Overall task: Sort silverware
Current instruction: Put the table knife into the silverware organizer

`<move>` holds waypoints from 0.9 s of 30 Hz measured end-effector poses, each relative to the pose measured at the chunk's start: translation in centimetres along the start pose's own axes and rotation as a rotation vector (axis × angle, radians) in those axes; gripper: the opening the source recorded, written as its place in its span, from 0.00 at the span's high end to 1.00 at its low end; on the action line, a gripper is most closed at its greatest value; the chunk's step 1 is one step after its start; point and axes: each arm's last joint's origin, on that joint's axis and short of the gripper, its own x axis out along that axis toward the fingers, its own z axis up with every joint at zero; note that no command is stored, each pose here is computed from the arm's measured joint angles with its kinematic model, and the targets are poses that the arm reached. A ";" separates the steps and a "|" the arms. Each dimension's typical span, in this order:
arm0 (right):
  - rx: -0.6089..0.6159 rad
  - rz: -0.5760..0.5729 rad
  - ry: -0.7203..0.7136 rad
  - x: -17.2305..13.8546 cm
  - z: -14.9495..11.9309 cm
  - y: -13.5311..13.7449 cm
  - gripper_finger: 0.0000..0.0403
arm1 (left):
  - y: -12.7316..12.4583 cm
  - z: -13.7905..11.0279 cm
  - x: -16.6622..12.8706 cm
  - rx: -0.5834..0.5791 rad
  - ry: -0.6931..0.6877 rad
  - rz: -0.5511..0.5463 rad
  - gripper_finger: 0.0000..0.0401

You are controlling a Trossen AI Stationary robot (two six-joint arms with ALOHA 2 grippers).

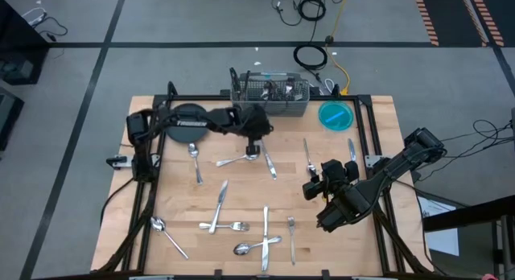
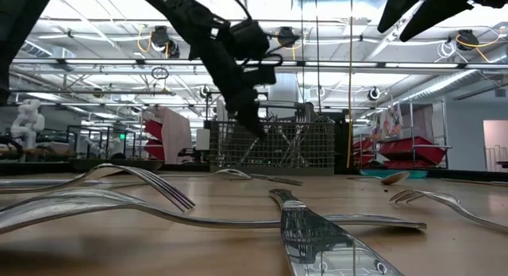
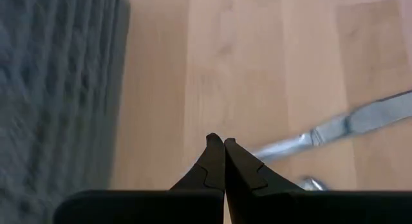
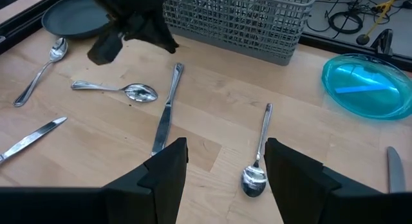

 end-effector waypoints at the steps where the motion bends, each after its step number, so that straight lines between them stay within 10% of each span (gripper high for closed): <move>1: 0.000 0.000 0.000 0.0 0.0 0.0 0.51 | -0.4 0.3 0.3 0.050 -0.010 0.003 1.00; 27: -0.013 0.050 0.015 0.0 -0.2 0.7 0.51 | 1.7 -2.7 3.3 -0.009 0.105 -0.023 1.00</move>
